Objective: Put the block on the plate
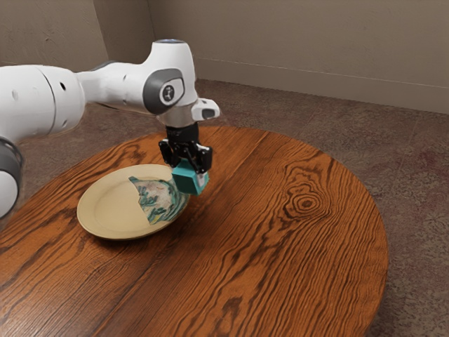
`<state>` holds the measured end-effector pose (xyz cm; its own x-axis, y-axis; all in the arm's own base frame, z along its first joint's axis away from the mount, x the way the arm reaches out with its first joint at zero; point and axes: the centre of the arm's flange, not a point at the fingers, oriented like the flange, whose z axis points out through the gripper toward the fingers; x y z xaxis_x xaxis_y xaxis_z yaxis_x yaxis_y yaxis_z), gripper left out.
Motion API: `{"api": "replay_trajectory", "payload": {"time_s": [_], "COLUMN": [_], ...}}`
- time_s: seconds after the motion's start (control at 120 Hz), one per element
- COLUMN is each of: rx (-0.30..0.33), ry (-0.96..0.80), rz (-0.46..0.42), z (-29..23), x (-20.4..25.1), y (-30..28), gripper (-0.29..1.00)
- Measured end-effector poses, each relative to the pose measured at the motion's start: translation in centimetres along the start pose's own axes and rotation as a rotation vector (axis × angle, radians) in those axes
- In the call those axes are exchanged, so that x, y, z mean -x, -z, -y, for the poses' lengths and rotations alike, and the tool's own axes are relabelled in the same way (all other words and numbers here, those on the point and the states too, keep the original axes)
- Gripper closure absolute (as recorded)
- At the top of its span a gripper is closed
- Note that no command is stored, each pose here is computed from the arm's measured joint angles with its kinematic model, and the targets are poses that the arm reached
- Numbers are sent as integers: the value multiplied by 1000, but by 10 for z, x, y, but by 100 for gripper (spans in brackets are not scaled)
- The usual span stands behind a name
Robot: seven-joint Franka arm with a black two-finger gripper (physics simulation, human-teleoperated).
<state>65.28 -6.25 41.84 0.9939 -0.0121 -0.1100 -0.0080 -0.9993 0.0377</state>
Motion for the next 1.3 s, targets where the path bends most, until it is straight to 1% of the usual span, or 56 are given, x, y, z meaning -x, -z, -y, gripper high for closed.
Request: {"api": "replay_trajectory", "payload": {"time_s": [0.242,0.35,0.475,0.583,0.917,1.125,1.3], "rx": [-93,-112,-128,-129,-114,-86,-79], "ry": [119,139,177,210,235,220,215], "rz": [-16,-15,9,40,95,118,116], "z": [88,106,133,158,189,192,195], "x": [9,12,11,6,-17,-28,-30], "y": [43,48,35,11,-59,-94,-100], "gripper": [29,29,30,29,30,30,27]}}
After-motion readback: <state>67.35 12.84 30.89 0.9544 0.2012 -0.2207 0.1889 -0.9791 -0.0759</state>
